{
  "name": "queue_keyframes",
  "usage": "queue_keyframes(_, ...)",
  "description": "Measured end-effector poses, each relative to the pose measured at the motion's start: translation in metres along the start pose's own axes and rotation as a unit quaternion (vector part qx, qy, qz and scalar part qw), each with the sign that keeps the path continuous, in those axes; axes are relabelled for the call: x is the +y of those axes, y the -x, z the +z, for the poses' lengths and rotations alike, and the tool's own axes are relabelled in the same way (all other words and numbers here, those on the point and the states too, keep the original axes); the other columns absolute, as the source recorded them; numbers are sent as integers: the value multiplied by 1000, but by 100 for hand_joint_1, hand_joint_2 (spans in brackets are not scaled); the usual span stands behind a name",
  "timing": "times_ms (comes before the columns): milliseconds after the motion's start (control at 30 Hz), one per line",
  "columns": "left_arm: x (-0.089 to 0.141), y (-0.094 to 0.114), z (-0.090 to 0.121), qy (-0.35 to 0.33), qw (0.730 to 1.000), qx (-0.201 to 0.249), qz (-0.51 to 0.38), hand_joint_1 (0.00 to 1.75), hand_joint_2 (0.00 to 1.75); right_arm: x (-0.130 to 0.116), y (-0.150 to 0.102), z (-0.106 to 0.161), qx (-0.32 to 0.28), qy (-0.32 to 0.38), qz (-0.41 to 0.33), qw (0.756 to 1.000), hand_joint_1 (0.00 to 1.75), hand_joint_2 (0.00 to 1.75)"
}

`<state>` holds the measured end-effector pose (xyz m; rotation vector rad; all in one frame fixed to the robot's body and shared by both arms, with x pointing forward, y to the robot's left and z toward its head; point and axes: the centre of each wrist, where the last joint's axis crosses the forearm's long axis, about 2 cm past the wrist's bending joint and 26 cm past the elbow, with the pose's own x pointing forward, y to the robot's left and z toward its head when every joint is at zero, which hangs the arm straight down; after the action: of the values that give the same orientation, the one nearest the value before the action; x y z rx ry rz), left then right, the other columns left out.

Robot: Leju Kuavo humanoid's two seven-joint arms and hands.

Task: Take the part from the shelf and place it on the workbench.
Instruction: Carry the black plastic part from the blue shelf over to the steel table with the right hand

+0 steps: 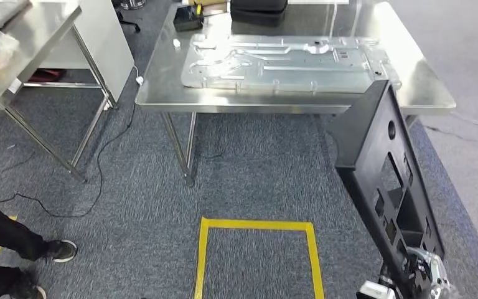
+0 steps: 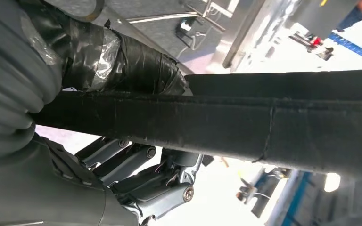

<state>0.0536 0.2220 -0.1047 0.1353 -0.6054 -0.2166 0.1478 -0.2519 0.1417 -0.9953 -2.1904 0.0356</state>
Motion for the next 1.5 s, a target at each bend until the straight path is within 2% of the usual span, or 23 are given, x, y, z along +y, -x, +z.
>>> queue_keyframes(1233,2,1,0,0,1000,0,-1,0,175,2,1,-6,-9,4,-5,1000,175,175)
queue_keyframes(1500,2,0,-1,1,1000,0,-4,0,175,6,-1,-11,-26,0,-4,1000,175,175)
